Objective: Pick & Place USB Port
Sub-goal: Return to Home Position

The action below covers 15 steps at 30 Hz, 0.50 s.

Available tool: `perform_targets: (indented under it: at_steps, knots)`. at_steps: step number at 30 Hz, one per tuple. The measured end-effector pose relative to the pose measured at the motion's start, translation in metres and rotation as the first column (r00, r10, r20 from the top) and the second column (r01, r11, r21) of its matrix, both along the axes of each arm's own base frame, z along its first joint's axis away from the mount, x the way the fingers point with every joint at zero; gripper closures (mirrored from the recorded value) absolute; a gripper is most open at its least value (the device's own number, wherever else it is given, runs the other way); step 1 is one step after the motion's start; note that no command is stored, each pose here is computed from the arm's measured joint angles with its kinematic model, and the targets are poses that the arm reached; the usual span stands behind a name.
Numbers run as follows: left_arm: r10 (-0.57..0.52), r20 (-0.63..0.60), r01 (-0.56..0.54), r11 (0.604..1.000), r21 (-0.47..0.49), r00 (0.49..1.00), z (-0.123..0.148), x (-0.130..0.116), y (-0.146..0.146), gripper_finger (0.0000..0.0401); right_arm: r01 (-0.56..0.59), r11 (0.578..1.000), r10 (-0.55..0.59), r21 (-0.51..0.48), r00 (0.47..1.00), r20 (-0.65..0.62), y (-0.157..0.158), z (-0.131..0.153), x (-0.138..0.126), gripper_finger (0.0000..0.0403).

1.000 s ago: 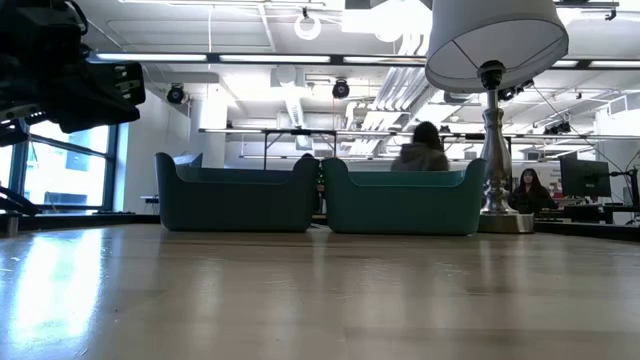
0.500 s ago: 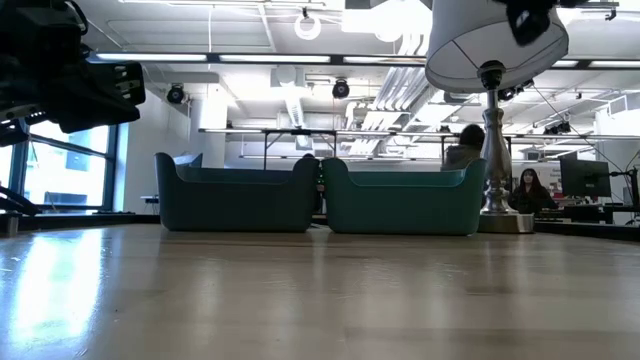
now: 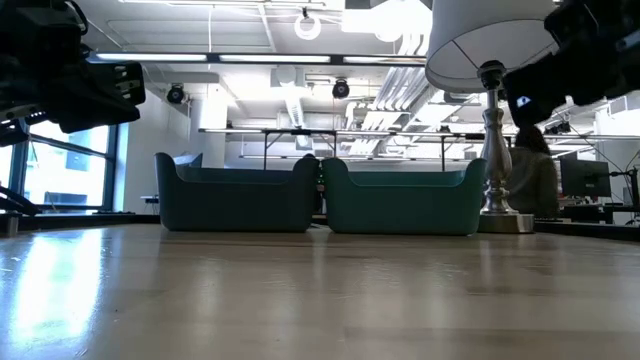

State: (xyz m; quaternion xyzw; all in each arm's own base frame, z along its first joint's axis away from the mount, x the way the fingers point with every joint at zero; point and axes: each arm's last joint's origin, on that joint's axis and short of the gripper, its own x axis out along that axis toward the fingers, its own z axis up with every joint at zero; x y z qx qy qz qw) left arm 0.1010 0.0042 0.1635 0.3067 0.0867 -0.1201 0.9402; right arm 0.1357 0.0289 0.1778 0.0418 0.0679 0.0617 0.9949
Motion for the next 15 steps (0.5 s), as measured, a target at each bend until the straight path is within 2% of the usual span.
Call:
perform_targets:
  at_steps: [4,8,15]
  knots:
    - [0.000,0.000,0.000,1.000,0.000,1.000,0.000,0.000,0.000,0.0400,-0.005,1.000,0.005,0.009,0.999,0.041,-0.001,-0.015,-0.004,0.0403]
    - [0.000,0.000,0.000,1.000,0.000,1.000,0.000,0.000,0.000,0.0400,-0.002,1.000,0.002,0.004,1.000,0.028,-0.001,-0.021,-0.006,0.0403]
    - [0.000,0.000,0.000,1.000,0.000,1.000,0.000,0.000,0.000,0.0400,-0.011,0.995,0.015,-0.103,0.999,0.038,-0.002,-0.021,-0.006,0.0403]
